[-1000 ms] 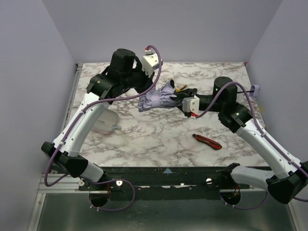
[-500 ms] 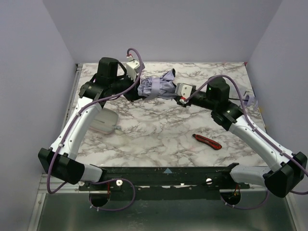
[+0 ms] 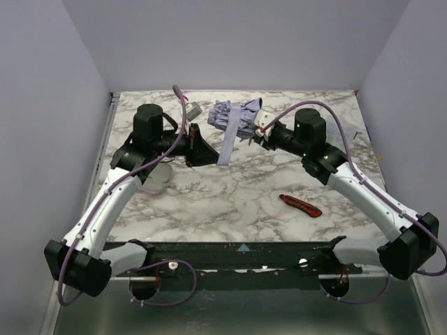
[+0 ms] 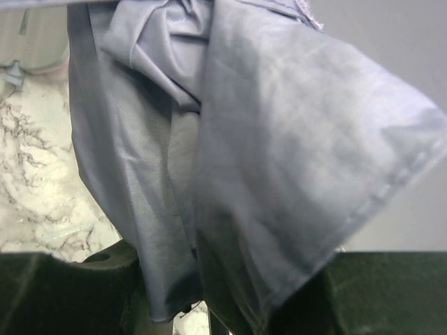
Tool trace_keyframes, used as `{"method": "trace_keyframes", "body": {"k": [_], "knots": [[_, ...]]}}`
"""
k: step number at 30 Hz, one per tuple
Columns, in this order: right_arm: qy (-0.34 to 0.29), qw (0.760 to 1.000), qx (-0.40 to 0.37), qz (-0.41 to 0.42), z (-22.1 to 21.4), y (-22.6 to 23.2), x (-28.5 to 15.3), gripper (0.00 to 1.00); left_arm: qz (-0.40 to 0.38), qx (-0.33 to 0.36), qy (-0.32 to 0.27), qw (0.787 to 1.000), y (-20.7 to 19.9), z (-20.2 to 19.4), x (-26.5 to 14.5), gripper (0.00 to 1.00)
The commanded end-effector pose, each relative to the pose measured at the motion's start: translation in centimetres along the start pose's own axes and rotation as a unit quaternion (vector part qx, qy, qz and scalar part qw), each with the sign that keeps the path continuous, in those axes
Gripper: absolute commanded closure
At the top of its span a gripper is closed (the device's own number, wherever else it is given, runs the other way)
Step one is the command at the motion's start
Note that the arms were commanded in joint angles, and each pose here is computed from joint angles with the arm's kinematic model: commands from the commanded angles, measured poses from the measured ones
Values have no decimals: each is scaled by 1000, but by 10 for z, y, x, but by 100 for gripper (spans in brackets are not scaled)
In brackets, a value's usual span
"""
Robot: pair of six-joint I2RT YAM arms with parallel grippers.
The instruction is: Open the umbrella
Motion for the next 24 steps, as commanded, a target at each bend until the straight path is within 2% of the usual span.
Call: {"method": "trace_keyframes", "body": {"k": [1,4,7,10,11,13,15,19,21,24], "knots": [[-3,1000,-3,11,7,-2,-3,100,-10,68,-69,995,-28,29,-12,100],[1,997,1,74,4,14,-4,100,68,106,-120,985,-25,61,-23,100],[-7,990,3,139,6,29,-6,100,157,140,-156,965,-15,96,-34,100],[-19,985,17,172,12,35,-7,100,239,152,-168,944,5,116,-41,100],[-26,984,23,177,17,34,-7,100,274,149,-168,935,15,121,-44,88],[-34,982,44,179,25,31,-5,100,316,146,-156,924,31,123,-49,42],[-39,981,68,176,33,28,-4,100,321,138,-152,925,38,123,-56,22],[-46,977,140,153,42,14,3,100,267,128,-194,935,37,132,-83,2],[-48,971,183,146,45,3,7,100,230,141,-202,942,31,133,-95,1],[-51,953,256,153,48,-13,12,100,235,215,-179,931,26,128,-103,1]]}}
Point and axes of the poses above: each gripper's point midway between its finger pads, its own x axis out along the fingers, its own y axis along the line the jaws close on, z = x × y, the point moved 6 cm from there along -x, back along the fingers
